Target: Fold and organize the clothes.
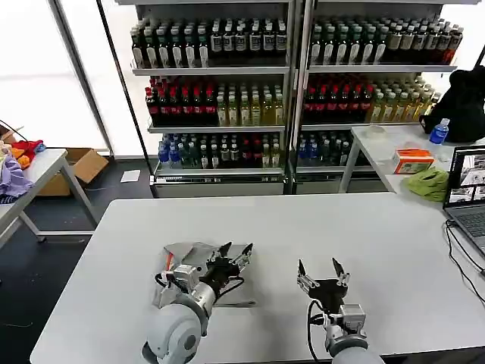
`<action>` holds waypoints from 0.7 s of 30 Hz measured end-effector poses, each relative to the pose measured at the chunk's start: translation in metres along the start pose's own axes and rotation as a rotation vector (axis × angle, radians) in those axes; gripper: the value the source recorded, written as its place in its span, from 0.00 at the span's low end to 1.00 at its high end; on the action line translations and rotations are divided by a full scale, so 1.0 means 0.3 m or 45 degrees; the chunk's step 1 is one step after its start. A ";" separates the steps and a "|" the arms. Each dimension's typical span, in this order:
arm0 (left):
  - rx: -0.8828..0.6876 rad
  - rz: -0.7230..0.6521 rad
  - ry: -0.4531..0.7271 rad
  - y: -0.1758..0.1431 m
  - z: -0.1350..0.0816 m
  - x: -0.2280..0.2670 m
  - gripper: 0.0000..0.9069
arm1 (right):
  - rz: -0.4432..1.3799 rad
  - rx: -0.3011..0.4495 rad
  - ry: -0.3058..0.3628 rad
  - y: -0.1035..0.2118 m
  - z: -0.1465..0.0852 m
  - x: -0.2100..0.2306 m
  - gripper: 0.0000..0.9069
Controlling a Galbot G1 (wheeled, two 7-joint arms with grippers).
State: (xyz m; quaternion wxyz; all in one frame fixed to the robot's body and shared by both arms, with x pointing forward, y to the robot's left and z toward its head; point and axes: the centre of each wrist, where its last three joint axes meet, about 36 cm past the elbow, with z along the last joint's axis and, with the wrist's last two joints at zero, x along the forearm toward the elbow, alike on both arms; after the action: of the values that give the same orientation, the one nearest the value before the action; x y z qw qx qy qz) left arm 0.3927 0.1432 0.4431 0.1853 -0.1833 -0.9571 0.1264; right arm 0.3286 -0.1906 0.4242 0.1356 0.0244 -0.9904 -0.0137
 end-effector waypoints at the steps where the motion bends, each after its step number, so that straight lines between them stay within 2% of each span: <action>1: -0.009 -0.021 -0.006 0.014 -0.008 0.004 1.00 | -0.017 -0.027 0.013 0.004 -0.006 -0.012 1.00; 6: -0.074 -0.154 -0.040 0.105 -0.049 0.040 1.00 | -0.123 -0.161 0.102 0.038 -0.039 -0.090 1.00; 11: -0.120 -0.276 -0.067 0.182 -0.085 0.091 1.00 | -0.238 -0.255 0.195 0.090 -0.082 -0.170 1.00; 15: -0.134 -0.354 -0.080 0.225 -0.100 0.129 1.00 | -0.326 -0.280 0.271 0.137 -0.110 -0.224 1.00; 21: -0.140 -0.444 -0.094 0.274 -0.110 0.180 1.00 | -0.413 -0.267 0.380 0.200 -0.127 -0.276 1.00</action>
State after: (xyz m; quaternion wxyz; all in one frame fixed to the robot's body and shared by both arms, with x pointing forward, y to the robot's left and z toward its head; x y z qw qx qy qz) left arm 0.3842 0.2446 0.4638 0.1590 -0.0198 -0.9860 0.0467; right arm 0.4159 -0.1271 0.4408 0.2783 0.1706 -0.9357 -0.1342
